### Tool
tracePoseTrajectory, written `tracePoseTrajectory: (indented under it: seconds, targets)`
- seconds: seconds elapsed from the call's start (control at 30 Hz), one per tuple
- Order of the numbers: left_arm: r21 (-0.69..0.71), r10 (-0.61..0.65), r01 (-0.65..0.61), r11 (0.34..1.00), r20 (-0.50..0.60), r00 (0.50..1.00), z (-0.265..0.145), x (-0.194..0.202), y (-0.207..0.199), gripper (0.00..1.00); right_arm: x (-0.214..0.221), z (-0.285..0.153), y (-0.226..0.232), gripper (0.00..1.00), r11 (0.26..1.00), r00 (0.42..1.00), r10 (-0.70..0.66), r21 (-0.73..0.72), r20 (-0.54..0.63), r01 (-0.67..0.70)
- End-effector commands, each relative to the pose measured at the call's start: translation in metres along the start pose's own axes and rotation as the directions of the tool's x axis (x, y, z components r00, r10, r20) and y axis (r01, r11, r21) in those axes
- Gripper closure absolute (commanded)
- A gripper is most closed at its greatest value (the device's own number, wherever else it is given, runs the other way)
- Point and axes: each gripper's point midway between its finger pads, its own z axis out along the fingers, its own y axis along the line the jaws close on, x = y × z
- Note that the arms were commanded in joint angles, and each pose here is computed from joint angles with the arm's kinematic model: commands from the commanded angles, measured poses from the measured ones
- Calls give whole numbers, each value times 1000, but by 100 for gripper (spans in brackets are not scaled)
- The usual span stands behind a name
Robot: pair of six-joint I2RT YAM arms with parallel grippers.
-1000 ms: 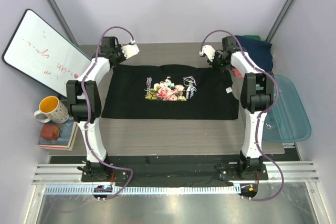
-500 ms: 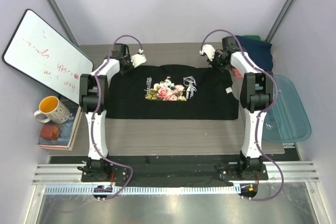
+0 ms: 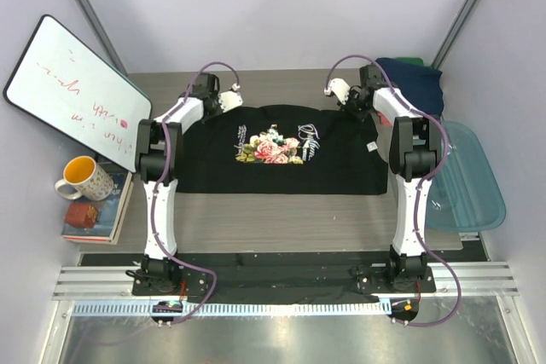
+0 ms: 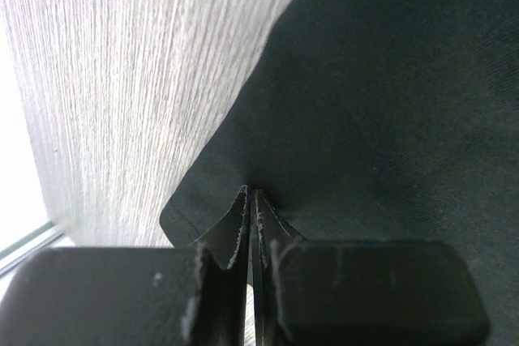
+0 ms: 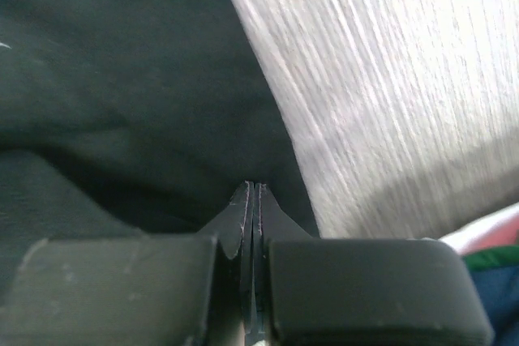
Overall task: Fold and stack the t-shirts
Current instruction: Fold the flattened tshirt in 1/3 of the way
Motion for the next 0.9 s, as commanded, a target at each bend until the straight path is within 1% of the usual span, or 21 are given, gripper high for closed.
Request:
tracePoseTrajectory:
  seconds: [0.0,0.2,0.23,0.37,0.4,0.43,0.47,0.6,0.67,0.7,0.73,0.8,0.87]
  targets:
    - [-8,36,-37,999,-84,996,-7,20,-4,100,21,7,-2,99,999,997,-20,26,-73,22]
    - [-22,84,-89,996,-186,979,-12,45,-11,100,34,-2,-16,99,994,991,-37,97,-130,50]
    - [-41,86,-97,994,-206,975,-13,48,-8,100,40,-4,-16,99,992,987,-45,109,-157,62]
    - [-62,97,-114,991,-229,969,-8,55,-10,100,54,-9,-33,99,977,974,-63,188,-219,106]
    - [-76,95,-115,991,-231,968,-7,54,-8,100,53,-8,-34,99,974,974,-67,197,-217,111]
    - [-72,98,-118,990,-244,965,-4,57,-10,100,58,-11,-38,99,969,968,-62,216,-245,117]
    - [-82,96,-121,989,-259,961,-4,58,-8,100,58,-12,-40,99,967,966,-68,222,-251,126]
    - [-117,79,-112,987,-251,965,-4,54,1,100,50,-14,-40,98,966,970,-75,227,-231,128]
    - [-163,51,-90,983,-230,972,-7,48,11,100,41,-16,-40,91,965,974,-82,228,-213,131]
    - [-186,40,-83,979,-221,974,-8,44,15,100,35,-20,-41,79,963,975,-81,237,-205,130]
    - [-250,3,-52,967,-194,981,-10,38,27,100,26,-22,-44,74,959,977,-86,248,-193,133]
    - [-332,-40,-20,943,-172,984,-20,32,45,100,16,-27,-46,64,956,982,-73,267,-174,118]
    - [-435,-87,31,900,-110,990,-32,19,68,99,-3,-38,-53,58,947,987,-69,302,-142,110]
